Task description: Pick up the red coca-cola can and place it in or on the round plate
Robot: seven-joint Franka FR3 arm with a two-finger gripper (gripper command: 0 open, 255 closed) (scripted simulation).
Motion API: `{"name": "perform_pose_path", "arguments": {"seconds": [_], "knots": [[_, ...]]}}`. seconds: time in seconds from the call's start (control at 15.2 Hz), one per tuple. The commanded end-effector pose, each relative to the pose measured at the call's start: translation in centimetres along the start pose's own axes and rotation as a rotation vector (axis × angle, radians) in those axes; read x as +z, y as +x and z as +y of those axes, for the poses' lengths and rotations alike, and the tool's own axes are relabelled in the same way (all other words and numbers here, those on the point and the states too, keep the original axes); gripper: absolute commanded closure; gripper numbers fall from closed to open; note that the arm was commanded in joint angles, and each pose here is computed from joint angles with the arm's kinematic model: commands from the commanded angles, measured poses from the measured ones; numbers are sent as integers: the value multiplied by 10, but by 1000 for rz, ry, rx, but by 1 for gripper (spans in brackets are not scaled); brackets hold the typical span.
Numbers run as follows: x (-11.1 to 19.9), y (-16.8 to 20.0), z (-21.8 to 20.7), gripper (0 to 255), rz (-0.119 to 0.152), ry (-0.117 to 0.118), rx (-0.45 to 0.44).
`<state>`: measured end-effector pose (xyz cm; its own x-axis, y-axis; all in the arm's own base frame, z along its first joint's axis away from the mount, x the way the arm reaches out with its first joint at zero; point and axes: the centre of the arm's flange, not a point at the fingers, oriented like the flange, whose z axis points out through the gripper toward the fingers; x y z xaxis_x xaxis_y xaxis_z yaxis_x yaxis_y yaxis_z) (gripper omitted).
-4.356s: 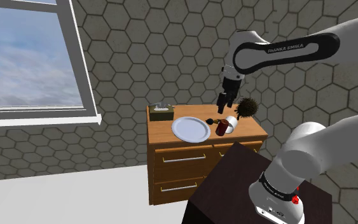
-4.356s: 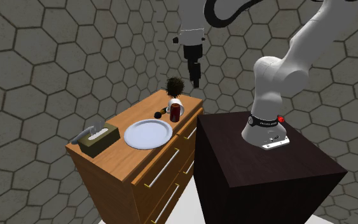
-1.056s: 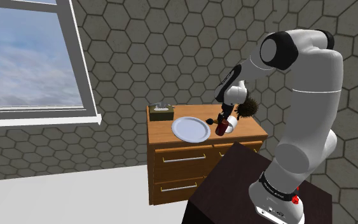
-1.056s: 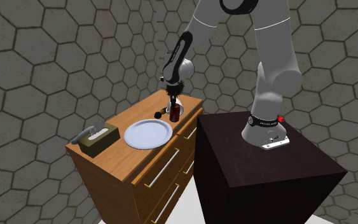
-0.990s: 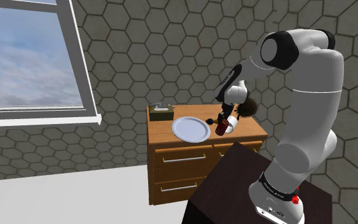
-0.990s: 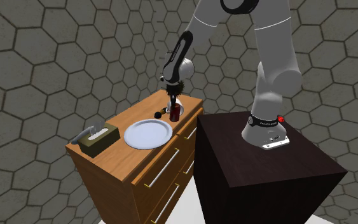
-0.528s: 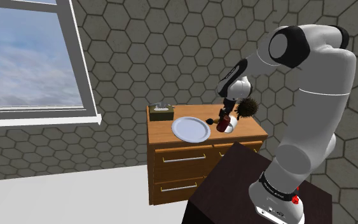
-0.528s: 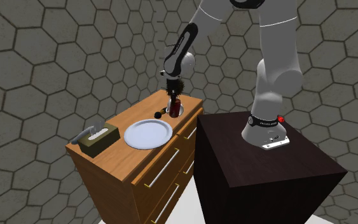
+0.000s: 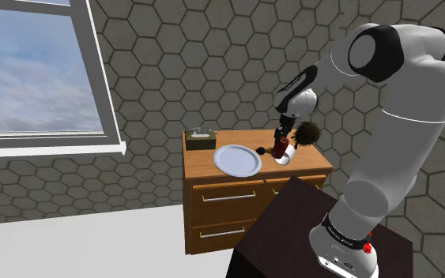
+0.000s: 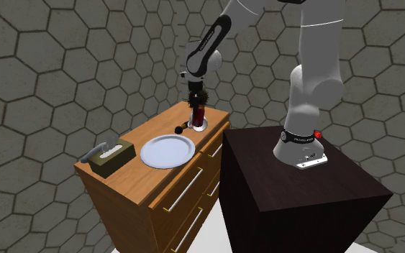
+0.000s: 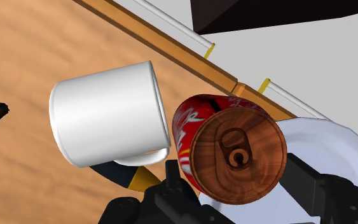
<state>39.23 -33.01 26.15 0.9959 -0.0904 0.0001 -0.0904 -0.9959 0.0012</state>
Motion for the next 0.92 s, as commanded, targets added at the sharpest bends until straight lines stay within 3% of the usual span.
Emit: {"name": "perform_pose_path", "arguments": {"seconds": [0.0, 0.86], "knots": [[-7, 0, 1, 255, 0, 0, 0], [-45, 125, -111, 255, 0, 0, 0]]}}
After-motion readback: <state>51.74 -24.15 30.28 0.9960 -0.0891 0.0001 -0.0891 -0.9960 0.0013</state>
